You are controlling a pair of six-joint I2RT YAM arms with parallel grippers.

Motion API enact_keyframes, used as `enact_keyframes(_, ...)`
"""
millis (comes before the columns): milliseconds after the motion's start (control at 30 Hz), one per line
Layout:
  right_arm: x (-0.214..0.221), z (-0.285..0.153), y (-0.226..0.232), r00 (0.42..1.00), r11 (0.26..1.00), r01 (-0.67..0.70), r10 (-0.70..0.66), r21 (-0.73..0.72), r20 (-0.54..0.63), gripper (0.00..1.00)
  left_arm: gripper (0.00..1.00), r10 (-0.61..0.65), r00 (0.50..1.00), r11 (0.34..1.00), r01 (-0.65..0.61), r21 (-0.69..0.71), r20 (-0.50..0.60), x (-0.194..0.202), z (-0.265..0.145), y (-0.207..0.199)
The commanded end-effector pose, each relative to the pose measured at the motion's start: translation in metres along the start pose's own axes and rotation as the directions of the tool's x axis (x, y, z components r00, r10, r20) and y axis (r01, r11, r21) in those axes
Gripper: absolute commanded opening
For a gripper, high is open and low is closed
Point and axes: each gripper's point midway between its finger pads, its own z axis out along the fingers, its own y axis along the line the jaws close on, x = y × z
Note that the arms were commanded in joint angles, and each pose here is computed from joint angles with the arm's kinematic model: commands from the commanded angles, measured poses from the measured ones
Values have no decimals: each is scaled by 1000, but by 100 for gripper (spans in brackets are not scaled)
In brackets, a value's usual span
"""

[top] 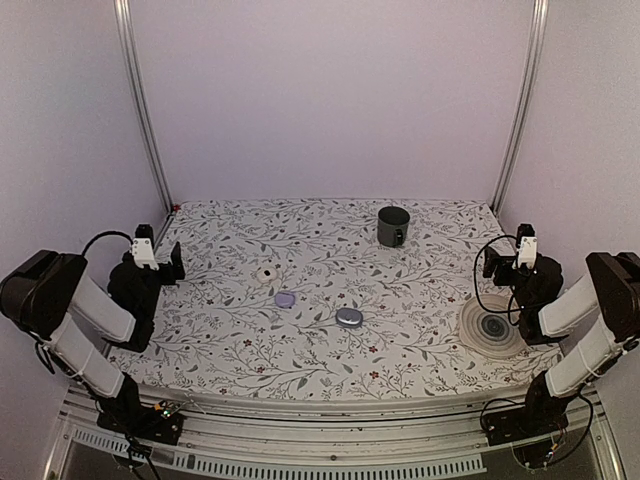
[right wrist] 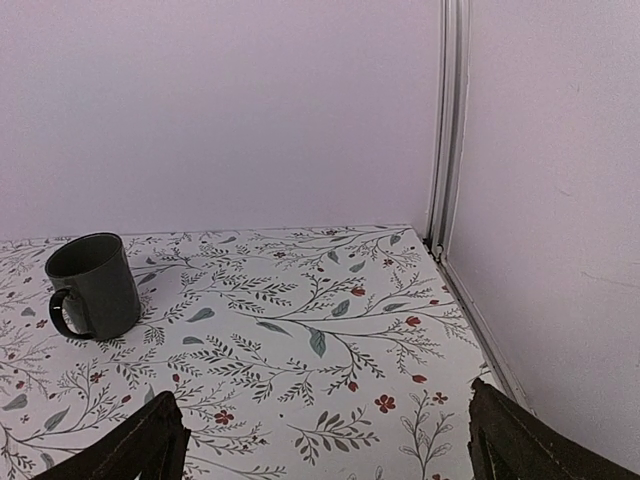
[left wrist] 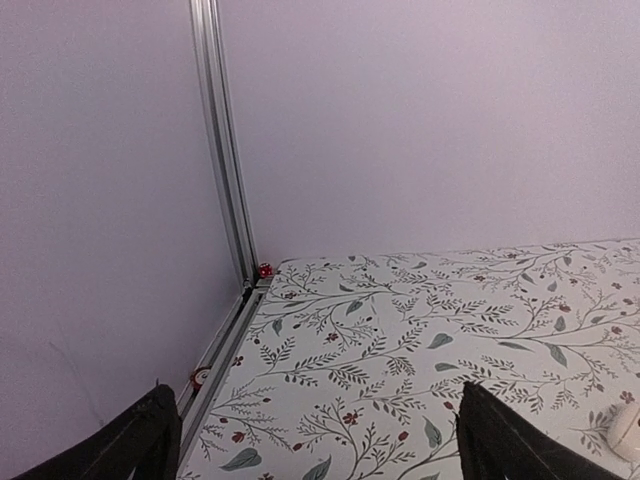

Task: Insert the wireless bluetooth earbuds into the charging case
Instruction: Reset both arms

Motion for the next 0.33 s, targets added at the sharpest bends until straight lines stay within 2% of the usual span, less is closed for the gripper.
enact_keyframes(0, -9, 3, 4, 999, 1000, 8, -8, -16, 32, 99, 96, -5, 1000, 1000, 6, 18, -12, 3, 3, -1)
enact_keyframes(300, -9, 3, 5, 999, 1000, 13, -12, -25, 32, 99, 96, -5, 1000, 1000, 5, 18, -12, 3, 3, -1)
